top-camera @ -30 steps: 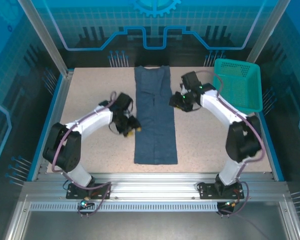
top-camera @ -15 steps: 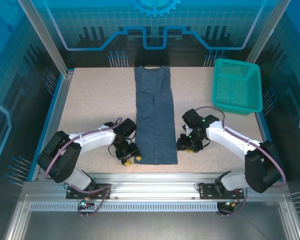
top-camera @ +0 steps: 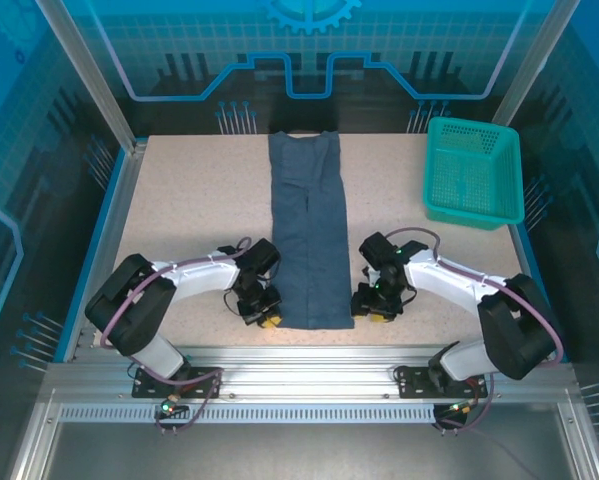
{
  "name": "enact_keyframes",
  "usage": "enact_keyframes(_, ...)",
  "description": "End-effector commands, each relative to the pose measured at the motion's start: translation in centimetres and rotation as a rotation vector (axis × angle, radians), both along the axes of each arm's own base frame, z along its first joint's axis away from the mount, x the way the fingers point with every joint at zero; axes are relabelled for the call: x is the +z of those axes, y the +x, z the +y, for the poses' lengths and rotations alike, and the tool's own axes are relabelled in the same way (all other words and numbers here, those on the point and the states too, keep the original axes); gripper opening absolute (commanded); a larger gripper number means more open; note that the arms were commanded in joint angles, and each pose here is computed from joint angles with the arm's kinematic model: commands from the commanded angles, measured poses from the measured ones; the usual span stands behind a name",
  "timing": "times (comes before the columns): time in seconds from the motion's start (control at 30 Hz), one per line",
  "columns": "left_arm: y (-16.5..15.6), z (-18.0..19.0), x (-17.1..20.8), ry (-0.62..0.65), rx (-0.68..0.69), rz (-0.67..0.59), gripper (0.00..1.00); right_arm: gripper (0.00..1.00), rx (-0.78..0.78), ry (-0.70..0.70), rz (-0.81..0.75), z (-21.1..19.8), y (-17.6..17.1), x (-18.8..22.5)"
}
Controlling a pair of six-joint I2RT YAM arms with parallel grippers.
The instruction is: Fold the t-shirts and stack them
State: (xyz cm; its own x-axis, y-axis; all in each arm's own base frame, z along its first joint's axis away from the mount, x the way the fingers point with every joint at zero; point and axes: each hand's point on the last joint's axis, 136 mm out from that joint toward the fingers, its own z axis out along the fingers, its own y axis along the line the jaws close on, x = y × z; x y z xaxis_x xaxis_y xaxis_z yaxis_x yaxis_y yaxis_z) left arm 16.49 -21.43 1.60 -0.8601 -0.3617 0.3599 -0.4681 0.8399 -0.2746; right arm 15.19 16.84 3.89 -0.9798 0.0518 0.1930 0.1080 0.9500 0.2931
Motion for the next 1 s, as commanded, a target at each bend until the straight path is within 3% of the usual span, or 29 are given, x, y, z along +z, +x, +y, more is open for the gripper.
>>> enact_keyframes(0.0, 1.0, -0.7, 0.6, -0.020, -0.004, -0.048, 0.05, 0.47, -0.045, 0.046, 0.050, 1.4, -0.7, -0.6)
enact_keyframes(0.13, 0.4, -0.7, 0.6, -0.037, -0.011, -0.034, 0.00, 0.48, -0.077, 0.061, 0.062, 2.2, -0.7, -1.2)
enact_keyframes(0.53, -0.2, -0.4, 0.6, -0.039, -0.030, -0.021, 0.00, 0.45, -0.109, 0.027, 0.074, 3.2, -0.8, -3.0)
enact_keyframes(0.97, 0.1, -0.6, 0.8, -0.048, -0.031, -0.035, 0.00, 0.29, -0.079, 0.047, 0.062, 5.5, 0.7, -2.7)
